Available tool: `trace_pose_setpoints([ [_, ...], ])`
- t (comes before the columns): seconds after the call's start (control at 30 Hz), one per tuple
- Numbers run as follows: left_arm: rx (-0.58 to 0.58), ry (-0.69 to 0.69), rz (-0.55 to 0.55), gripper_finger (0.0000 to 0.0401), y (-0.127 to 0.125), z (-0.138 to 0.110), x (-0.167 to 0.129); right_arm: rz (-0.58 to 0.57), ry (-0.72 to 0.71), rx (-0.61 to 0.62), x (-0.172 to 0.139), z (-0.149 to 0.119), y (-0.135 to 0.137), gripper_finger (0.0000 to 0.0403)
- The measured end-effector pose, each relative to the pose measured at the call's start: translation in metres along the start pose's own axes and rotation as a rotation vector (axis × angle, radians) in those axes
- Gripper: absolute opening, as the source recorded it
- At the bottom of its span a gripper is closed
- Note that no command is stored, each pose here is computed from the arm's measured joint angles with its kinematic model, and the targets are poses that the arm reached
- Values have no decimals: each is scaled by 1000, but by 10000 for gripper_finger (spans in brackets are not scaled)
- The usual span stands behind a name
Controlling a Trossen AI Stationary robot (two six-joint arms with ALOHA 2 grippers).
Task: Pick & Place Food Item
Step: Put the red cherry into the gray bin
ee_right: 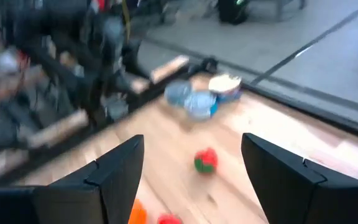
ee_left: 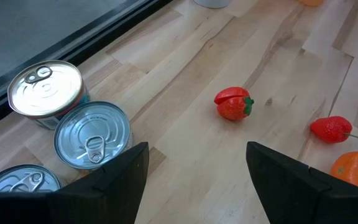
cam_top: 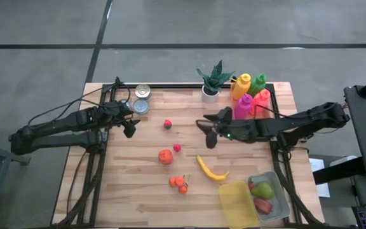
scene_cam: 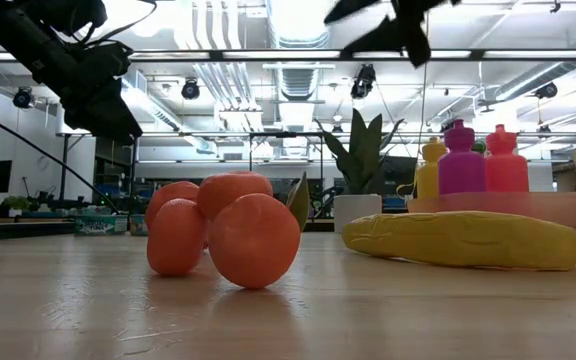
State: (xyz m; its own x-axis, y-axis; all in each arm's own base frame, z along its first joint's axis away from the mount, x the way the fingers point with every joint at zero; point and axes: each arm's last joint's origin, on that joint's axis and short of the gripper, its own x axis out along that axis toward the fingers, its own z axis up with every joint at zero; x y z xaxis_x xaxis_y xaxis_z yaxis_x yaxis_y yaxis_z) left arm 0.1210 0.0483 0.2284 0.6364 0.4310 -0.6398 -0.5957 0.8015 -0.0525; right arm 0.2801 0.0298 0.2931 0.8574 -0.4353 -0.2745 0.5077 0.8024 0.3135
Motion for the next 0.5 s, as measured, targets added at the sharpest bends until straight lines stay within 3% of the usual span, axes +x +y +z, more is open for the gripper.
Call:
trace_pose_setpoints([
  [0.23, 0, 0, 0, 275, 0, 0, 0, 103, 134, -251, 26, -24, -8, 265],
  [0.5, 1, 4, 1, 275, 0, 0, 1, 283, 281, -413, 74, -36, -13, 265],
])
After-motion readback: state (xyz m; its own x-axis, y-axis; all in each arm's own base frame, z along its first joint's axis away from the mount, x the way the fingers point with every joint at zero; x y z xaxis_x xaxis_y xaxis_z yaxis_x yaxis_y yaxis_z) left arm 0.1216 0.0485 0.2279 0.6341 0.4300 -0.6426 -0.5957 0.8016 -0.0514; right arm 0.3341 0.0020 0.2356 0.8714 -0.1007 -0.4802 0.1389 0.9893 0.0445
